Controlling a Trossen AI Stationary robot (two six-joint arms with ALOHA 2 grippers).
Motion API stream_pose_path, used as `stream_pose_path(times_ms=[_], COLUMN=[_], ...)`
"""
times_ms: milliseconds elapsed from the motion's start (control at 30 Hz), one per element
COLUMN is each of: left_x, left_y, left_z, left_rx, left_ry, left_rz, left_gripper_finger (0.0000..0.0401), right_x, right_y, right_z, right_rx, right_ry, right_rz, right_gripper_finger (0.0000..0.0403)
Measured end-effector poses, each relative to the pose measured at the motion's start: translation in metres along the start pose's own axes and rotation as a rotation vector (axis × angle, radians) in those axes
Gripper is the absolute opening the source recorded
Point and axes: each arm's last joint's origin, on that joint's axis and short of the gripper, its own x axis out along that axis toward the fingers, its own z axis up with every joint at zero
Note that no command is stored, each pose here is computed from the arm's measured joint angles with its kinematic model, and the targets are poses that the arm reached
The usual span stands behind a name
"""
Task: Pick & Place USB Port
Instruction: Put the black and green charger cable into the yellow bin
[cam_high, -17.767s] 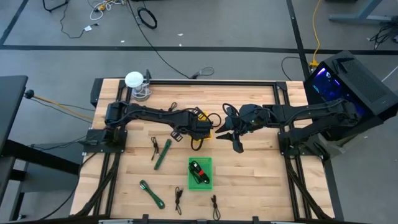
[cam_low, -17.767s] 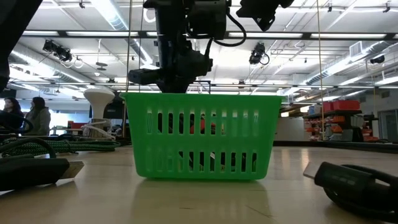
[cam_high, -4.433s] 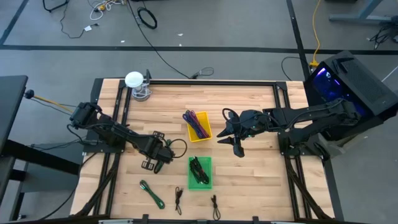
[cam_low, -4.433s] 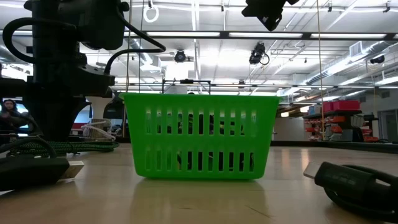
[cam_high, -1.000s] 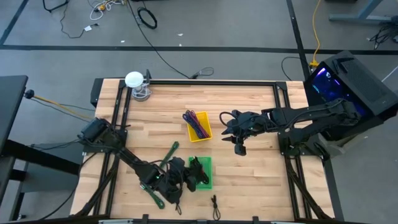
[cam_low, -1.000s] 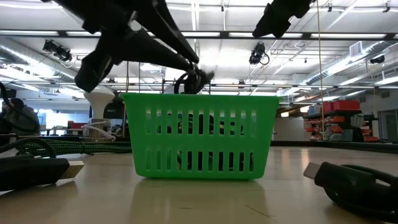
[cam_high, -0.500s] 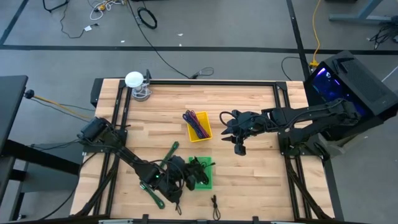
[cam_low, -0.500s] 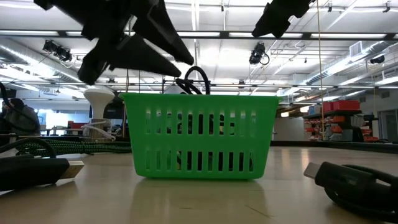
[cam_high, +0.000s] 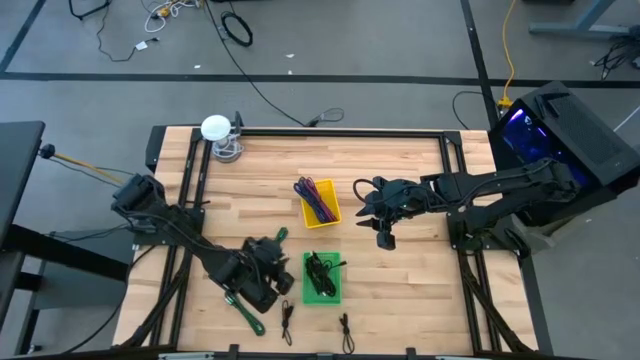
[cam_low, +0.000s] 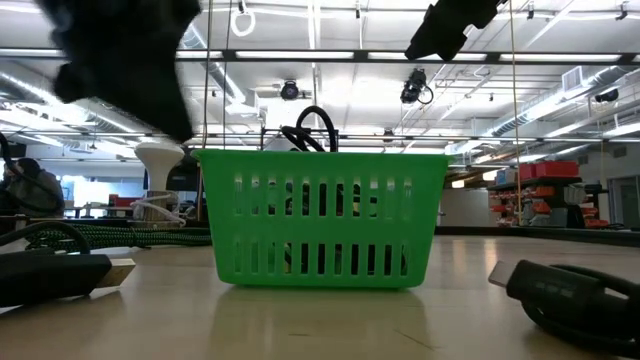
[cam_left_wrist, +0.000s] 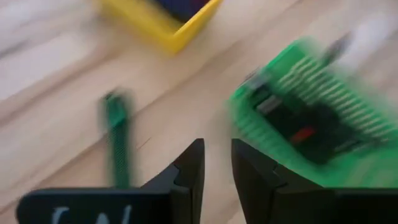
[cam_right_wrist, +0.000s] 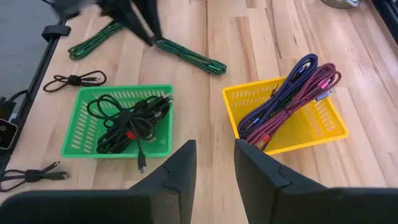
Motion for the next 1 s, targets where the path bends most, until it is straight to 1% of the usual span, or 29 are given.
stream_pose_path(times_ms=[67,100,200,267,333,433,567,700,800,1000], left_x=[0.0,0.0,0.003,0.006,0.008,0.012,0.018,0.025,0.033,0.043], left_y=[0.009,0.011,0.014,0.016,0.017,0.021,0.026,0.029,0.03,0.036], left_z=[-0.003,-0.003,-0.003,-0.001,0.001,0.007,0.012,0.015,0.017,0.02], left_rx=[0.005,-0.01,-0.047,-0.031,0.004,0.02,0.024,0.011,0.014,-0.018], left_ry=[0.089,0.131,0.257,0.316,0.336,0.354,0.465,0.538,0.559,0.577], left_rz=[0.065,0.087,0.112,0.12,0.12,0.154,0.185,0.197,0.211,0.225], left_gripper_finger=[0.0078,0.0078,0.0076,0.0076,0.0076,0.0076,0.0076,0.0076,0.0076,0.0076], right_x=[0.0,0.0,0.0,0.0,0.0,0.0,0.0,0.0,0.0,0.0], right_y=[0.0,0.0,0.0,0.0,0.0,0.0,0.0,0.0,0.0,0.0], right_z=[0.0,0.0,0.001,0.002,0.003,0.004,0.004,0.004,0.004,0.004], right_rx=[0.002,0.004,0.011,0.012,0.015,0.015,0.024,0.026,0.026,0.026], right_ry=[-0.001,-0.001,-0.01,-0.018,-0.034,-0.037,-0.037,-0.036,-0.038,-0.037], right_rz=[0.0,0.0,0.0,0.001,0.003,0.003,0.004,0.004,0.004,0.005], right_gripper_finger=[0.0111,0.0111,0.0111,0.0111,0.0111,0.0111,0.0111,0.0111,0.0111,0.0111])
